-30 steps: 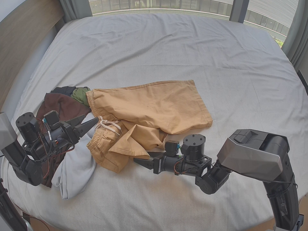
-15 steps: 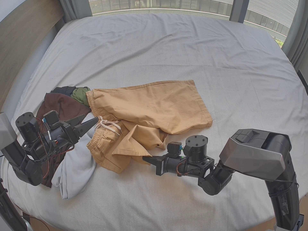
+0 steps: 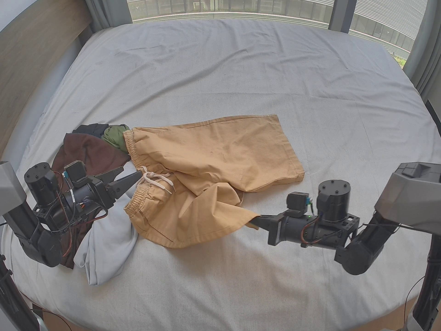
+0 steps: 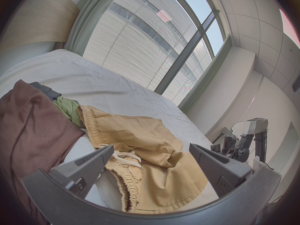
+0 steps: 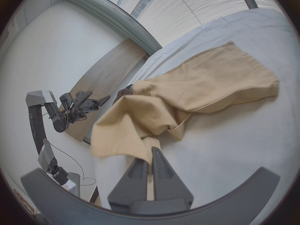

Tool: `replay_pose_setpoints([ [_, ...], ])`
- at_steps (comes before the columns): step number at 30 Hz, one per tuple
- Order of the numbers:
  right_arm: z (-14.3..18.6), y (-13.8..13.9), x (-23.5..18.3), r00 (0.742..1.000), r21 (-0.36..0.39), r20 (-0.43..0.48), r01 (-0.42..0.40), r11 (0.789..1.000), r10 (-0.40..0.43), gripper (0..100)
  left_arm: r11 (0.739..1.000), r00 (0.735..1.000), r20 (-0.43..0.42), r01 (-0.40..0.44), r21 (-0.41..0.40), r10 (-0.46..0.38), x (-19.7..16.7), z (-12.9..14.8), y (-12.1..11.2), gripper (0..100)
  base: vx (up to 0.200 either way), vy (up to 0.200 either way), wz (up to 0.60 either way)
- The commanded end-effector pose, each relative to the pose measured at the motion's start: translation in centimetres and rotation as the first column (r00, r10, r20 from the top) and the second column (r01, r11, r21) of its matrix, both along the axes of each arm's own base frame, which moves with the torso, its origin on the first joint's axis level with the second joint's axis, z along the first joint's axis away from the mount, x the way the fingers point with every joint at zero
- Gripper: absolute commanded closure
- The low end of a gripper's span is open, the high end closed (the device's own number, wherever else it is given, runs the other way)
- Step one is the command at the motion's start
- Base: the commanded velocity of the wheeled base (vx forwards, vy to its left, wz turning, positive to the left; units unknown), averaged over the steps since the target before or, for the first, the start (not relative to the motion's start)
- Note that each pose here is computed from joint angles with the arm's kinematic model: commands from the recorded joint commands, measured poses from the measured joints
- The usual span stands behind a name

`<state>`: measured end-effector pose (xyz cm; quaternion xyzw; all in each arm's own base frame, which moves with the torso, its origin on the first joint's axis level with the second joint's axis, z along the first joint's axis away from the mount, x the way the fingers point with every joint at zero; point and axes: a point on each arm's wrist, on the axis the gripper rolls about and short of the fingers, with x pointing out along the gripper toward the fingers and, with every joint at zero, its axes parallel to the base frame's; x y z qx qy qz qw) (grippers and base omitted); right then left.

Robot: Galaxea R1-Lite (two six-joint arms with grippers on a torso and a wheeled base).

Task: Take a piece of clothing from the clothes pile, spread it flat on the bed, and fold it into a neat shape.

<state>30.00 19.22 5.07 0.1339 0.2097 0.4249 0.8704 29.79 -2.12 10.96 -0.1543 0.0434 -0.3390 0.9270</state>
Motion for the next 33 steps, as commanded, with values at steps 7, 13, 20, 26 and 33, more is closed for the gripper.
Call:
replay_pose_setpoints([
  [7, 2.0, -5.0, -0.7, 0.993, -0.033, 0.058, 0.107, 0.994, -0.105, 100, 1.000, 1.000, -0.016, 0.004, 0.000, -0.004, 0.1, -0.4, -0.1, 0, 0.000, 0.000, 0.00],
  [13, 2.9, -6.0, -0.6, 0.983, -0.045, 0.108, 0.153, 0.987, -0.148, 100, 1.000, 1.000, -0.017, 0.002, 0.000, -0.002, 0.0, -0.5, -0.1, 0, 0.000, 0.000, 0.00],
  [20, 3.3, -7.7, -1.7, 0.974, -0.070, 0.120, 0.202, 0.977, -0.192, 100, 1.000, 0.999, -0.035, 0.012, 0.002, -0.012, 0.0, -0.9, -0.4, 0, 0.000, 0.000, 0.00],
  [26, 3.4, -9.2, -1.0, 0.959, -0.087, 0.148, 0.257, 0.962, -0.243, 100, 1.000, 0.999, -0.038, 0.015, 0.002, -0.015, -0.1, -0.9, -0.5, 0, 0.000, 0.000, 0.00],
  [33, 3.6, -9.3, -0.9, 0.955, -0.093, 0.171, 0.261, 0.961, -0.243, 100, 1.000, 0.999, -0.039, 0.013, 0.001, -0.013, -0.1, -1.0, -0.4, 0, 0.000, 0.000, 0.00],
])
